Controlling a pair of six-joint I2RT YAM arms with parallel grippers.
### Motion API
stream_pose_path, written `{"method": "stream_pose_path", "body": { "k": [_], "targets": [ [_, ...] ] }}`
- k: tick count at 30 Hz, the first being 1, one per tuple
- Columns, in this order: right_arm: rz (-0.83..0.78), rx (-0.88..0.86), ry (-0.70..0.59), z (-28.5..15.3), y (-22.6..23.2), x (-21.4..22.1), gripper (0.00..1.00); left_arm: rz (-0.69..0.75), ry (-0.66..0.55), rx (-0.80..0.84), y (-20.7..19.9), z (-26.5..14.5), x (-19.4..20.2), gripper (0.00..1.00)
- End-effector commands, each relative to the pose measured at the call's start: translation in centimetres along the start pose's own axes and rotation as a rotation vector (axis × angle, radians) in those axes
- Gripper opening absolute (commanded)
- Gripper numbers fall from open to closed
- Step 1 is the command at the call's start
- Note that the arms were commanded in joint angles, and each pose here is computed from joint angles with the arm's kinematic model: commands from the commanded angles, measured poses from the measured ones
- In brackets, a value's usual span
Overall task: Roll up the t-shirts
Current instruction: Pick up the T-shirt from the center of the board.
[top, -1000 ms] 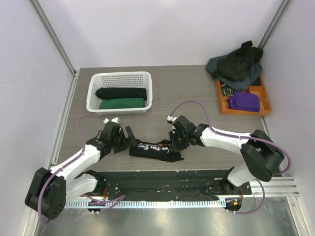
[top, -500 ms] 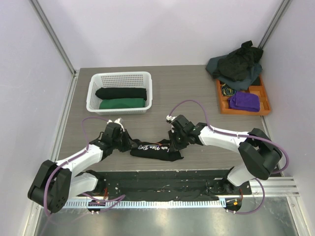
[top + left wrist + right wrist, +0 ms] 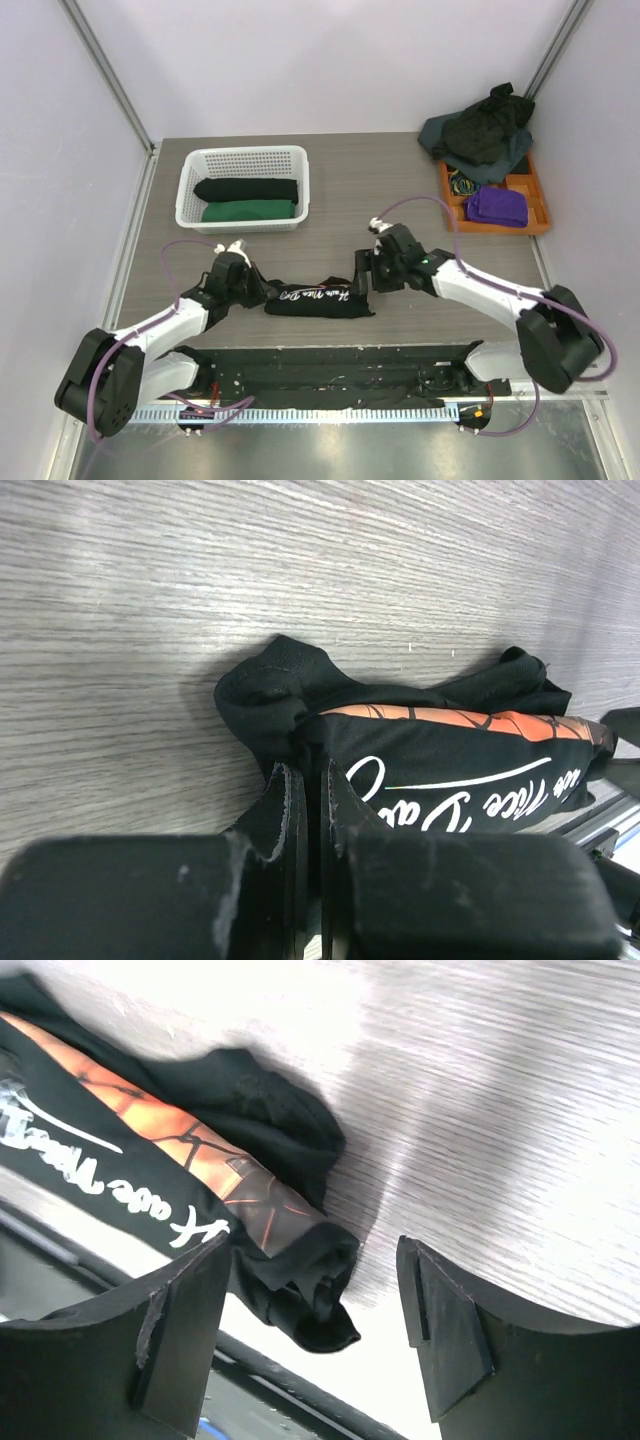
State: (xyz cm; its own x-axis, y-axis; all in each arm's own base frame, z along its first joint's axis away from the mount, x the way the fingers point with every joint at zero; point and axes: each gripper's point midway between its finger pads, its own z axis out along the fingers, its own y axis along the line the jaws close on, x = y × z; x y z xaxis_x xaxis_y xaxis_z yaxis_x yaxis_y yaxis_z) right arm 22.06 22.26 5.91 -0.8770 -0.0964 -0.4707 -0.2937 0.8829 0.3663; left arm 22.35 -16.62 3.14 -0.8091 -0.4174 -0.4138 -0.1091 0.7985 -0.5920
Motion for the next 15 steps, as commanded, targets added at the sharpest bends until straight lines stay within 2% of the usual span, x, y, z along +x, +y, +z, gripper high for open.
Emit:
{"method": "stream_pose_path", "body": {
  "k": [1, 3, 8, 15],
  "targets": [
    [0.129, -0.179, -0.044, -1.2, 1.1, 0.3, 0.75, 0.010, -0.020, -0.053, 1.6, 0.6, 0.0, 0.00],
    [0.177, -0.199, -0.057, -0.8, 0.8, 0.4, 0.76, 0.011, -0.016, -0.051, 1.6, 0.8, 0.1, 0.00],
    [0.214, -0.259, 0.007, 1.0, 1.0, 2.5, 0.79, 0.012, -0.005, -0.049, 1.6, 1.1, 0.2, 0.00],
    [0.215, -0.208, 0.048, 2.7, 0.0, 3.5, 0.78, 0.016, 0.005, -0.047, 1.6, 1.2, 0.3, 0.00]
  ]
}}
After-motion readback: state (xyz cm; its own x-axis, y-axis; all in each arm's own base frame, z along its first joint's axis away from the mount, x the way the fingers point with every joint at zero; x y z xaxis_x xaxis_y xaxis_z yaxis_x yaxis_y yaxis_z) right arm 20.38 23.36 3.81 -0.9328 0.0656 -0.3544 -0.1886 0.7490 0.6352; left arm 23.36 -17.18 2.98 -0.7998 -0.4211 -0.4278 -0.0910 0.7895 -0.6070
